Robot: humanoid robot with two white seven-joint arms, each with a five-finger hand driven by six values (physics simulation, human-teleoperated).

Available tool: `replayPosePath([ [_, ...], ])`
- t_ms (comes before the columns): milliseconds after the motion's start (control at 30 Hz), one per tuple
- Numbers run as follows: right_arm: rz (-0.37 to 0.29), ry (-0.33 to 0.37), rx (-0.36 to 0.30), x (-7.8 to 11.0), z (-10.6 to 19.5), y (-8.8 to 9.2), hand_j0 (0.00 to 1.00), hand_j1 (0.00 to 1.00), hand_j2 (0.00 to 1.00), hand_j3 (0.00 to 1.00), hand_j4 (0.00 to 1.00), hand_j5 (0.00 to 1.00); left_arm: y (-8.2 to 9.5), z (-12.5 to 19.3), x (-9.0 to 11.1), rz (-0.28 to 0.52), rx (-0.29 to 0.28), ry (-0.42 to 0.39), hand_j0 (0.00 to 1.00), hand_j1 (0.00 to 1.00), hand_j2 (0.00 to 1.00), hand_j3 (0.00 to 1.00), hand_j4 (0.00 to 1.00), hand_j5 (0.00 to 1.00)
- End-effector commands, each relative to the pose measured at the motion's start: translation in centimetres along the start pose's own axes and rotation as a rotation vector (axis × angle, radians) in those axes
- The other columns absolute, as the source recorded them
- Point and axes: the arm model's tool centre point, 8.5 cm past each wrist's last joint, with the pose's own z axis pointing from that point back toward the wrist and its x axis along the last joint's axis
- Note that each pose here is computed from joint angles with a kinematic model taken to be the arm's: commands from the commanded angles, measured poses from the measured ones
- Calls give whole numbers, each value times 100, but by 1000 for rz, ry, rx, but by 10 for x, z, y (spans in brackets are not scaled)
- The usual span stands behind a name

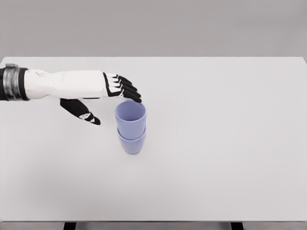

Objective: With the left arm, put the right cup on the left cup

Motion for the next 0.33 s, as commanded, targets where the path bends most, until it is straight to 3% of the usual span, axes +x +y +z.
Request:
replayPosePath([
  [0, 0, 0, 0, 0, 0, 0, 100, 100, 100, 100, 100, 100, 19, 18, 8, -20, 47, 15, 100, 100, 100, 100, 100, 100],
  [100, 0, 0, 0, 0, 0, 0, 100, 100, 100, 100, 100, 100, 21, 29, 8, -6, 58, 33, 100, 100, 100, 100, 100, 100],
  [300, 0, 0, 0, 0, 0, 0, 100, 100, 100, 100, 100, 100, 6, 64, 0, 38, 33, 134, 100, 100, 100, 100, 100, 100],
])
